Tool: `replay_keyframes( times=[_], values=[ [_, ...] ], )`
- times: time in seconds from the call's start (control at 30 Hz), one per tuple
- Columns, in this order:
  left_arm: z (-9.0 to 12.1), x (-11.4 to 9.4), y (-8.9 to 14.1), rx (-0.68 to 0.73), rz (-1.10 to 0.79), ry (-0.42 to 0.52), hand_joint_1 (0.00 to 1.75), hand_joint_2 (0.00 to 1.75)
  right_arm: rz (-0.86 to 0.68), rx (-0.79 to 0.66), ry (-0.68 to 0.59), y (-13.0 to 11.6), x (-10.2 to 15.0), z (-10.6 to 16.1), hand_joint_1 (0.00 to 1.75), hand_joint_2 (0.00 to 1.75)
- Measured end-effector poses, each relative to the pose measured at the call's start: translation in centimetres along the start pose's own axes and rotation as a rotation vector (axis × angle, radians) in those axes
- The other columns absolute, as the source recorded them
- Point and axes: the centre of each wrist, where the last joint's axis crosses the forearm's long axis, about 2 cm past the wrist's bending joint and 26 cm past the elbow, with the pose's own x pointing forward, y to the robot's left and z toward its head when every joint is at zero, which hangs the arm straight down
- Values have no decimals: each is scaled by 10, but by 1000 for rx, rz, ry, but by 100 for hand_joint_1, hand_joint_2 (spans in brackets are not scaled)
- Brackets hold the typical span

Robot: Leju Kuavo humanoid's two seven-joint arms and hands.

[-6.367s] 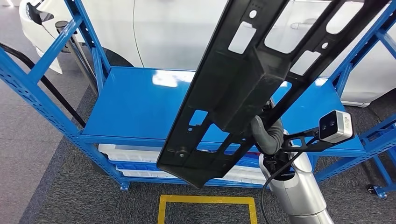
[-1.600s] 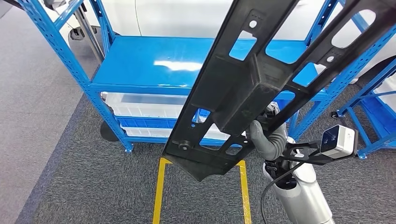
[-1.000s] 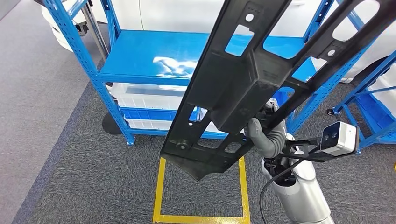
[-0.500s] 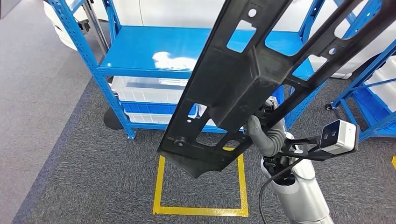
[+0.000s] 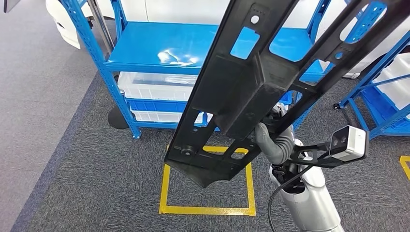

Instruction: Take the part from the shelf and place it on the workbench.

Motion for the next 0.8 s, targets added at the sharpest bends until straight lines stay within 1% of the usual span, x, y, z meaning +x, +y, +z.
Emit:
replay_keyframes(
  times=[0.33, 0.57, 0.8],
  values=[
    [0, 2, 1, 0, -2, -12, 0, 175, -2, -2, 10, 0, 0, 1, 175, 175],
    [1, -4, -2, -5, -8, -3, 0, 175, -13, -3, 16, 0, 0, -1, 175, 175],
    [2, -2, -5, -17, -22, -11, 0, 175, -21, -8, 16, -3, 0, -2, 175, 175]
  ],
)
